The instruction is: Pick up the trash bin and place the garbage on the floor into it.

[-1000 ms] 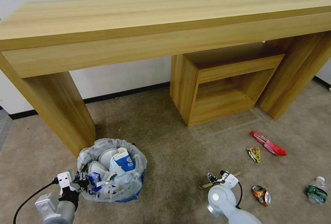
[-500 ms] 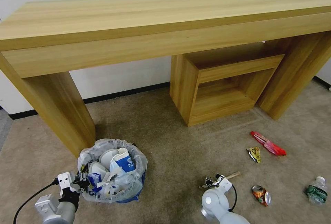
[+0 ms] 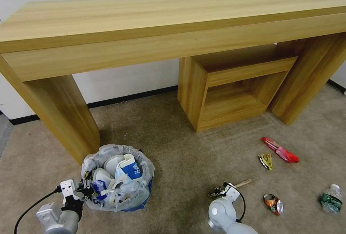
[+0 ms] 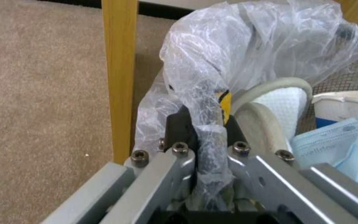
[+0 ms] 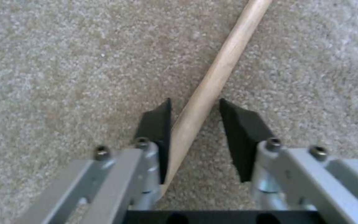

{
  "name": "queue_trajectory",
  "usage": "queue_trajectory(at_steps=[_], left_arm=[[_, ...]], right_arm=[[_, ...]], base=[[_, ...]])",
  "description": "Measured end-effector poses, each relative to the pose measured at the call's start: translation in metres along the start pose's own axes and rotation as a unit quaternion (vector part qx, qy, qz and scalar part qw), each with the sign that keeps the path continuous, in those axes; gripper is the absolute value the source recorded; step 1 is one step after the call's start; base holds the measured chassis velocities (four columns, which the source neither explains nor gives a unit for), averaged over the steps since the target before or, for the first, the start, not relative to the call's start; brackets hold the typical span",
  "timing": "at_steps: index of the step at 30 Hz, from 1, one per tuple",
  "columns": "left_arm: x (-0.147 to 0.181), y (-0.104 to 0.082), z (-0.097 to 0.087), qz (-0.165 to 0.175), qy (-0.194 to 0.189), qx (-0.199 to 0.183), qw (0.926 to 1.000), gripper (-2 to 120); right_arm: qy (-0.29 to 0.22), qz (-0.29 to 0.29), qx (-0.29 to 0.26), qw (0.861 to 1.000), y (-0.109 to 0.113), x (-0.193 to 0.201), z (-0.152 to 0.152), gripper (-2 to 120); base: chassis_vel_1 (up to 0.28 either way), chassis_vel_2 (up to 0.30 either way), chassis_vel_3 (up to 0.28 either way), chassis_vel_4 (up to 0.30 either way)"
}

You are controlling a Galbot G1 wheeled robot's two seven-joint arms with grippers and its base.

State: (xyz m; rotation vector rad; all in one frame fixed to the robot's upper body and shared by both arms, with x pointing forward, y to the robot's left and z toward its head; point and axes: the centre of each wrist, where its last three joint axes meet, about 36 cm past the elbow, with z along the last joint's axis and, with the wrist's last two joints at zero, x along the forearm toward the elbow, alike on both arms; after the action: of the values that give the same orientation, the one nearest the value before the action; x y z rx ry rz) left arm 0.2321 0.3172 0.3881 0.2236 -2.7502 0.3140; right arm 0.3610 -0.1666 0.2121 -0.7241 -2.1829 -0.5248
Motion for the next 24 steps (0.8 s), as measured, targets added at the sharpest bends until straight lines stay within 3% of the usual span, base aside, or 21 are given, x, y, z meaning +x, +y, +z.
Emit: queue_trajectory(at_steps=[3, 6, 9, 19, 24], left_arm=[[0.0, -0.001, 0.0, 0.001, 0.0, 0.001, 1.0, 3], [0.0, -0.002, -0.001, 0.002, -0.001, 0.001, 1.0, 3], [0.0, -0.002, 0.0, 0.002, -0.001, 0.002, 1.0, 3], [0.0, -0.002, 0.001, 0.002, -0.002, 0.002, 1.0, 3], [-0.001, -0.001, 0.002, 0.0, -0.001, 0.001, 1.0, 3]], right_arm=[[-0.001, 0.0, 0.001, 1.0, 0.0, -0.001, 0.001, 21], [-0.005, 0.001, 0.007, 1.0, -0.002, -0.002, 0.006, 5], [-0.006, 0.002, 0.011, 1.0, -0.004, -0.004, 0.008, 1], [-0.016, -0.005, 0.021, 1.0, -0.011, -0.001, 0.012, 0], [-0.051, -0.047, 0.033, 0.997, -0.023, 0.017, -0.008, 0]], base=[[0.0, 0.0, 0.0, 0.0], [0.0, 0.0, 0.0, 0.0], [0.0, 0.0, 0.0, 0.0], [0.0, 0.0, 0.0, 0.0], [0.0, 0.0, 0.0, 0.0]])
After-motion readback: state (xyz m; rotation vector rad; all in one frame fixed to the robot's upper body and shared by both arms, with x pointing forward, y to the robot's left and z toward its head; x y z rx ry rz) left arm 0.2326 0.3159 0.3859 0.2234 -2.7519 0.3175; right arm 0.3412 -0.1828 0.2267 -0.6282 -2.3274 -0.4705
